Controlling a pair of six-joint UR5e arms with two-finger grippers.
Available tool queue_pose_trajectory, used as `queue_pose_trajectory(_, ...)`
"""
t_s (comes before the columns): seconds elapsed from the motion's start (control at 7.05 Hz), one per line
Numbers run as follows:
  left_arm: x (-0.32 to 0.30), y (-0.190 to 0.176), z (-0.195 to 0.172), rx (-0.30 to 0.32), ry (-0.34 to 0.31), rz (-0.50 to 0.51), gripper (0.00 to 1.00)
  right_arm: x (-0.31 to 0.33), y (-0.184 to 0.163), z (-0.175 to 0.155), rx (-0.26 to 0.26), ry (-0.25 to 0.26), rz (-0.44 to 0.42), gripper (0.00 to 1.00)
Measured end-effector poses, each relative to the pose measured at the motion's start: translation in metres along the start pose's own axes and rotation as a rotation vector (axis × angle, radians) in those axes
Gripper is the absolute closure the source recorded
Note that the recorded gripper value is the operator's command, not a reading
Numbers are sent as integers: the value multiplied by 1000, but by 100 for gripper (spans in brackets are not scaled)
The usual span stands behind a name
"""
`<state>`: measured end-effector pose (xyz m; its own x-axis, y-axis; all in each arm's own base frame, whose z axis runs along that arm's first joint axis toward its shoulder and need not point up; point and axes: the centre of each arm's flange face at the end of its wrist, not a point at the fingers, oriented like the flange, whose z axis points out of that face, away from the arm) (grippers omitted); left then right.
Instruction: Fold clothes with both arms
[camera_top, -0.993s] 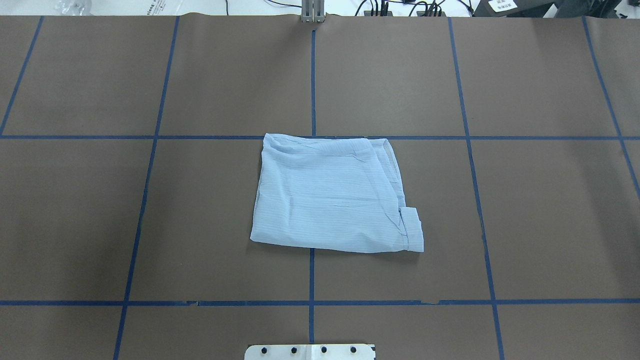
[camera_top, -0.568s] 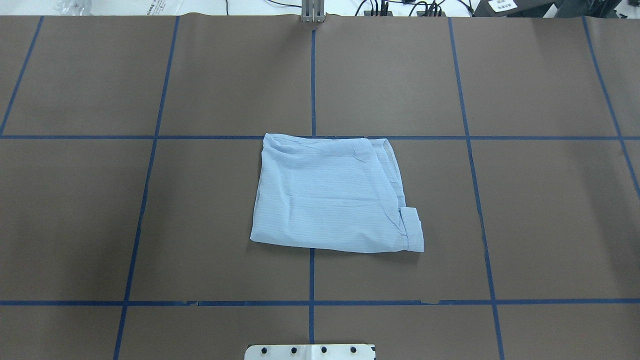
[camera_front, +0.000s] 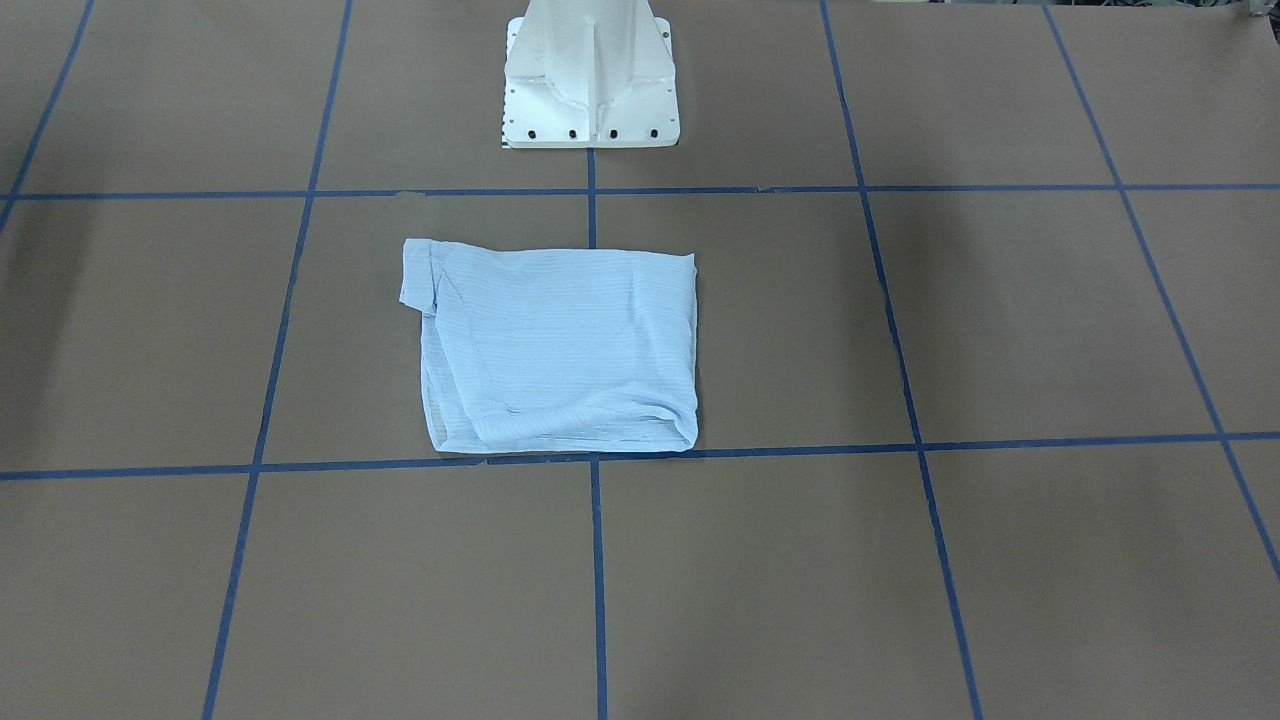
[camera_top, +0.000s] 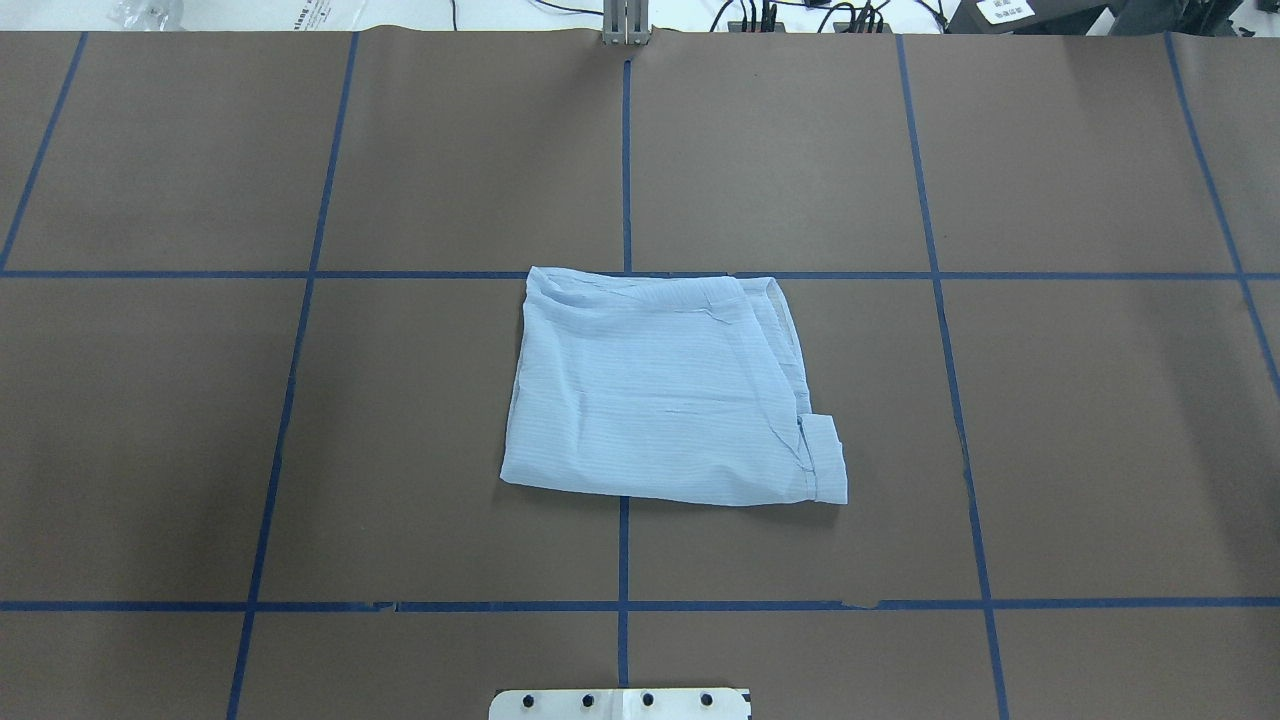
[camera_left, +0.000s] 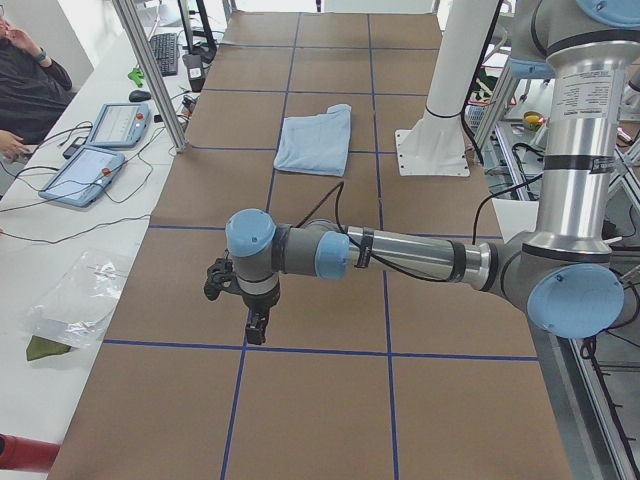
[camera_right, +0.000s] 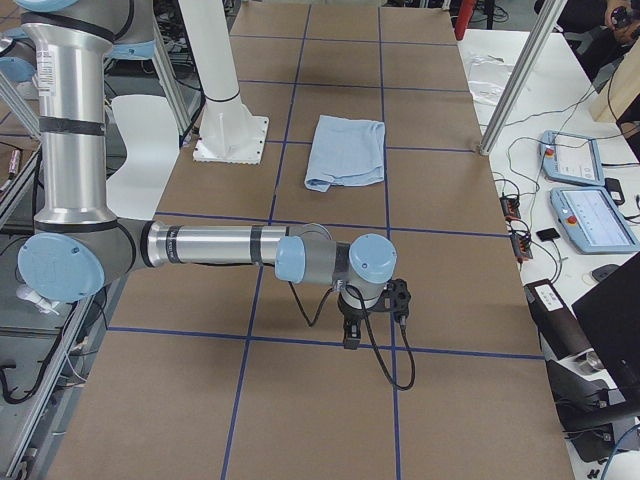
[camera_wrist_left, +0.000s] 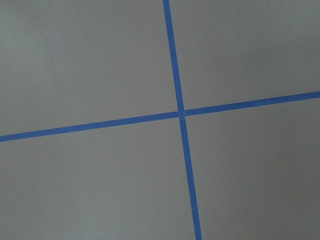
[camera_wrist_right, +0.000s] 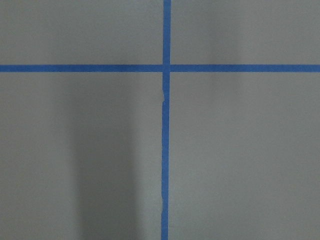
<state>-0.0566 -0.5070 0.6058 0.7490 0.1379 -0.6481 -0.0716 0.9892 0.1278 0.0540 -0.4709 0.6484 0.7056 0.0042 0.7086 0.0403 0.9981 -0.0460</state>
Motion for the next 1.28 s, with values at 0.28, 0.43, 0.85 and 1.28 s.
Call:
queue_pose_trajectory(0.28,0,0,0,0,0,0,0,0,0,0,-1,0,1,0)
queue_pose_trajectory(0.43,0,0,0,0,0,-1,0,0,0,0,-1,1,1,0)
queue_pose_trajectory(0.85,0,0,2,-7,17,-75,0,1,0,1,0,3,0,0)
queue_pose_trajectory(1.28,2,0,2,-4,43,-143,0,1,0,1,-1,5,1,0)
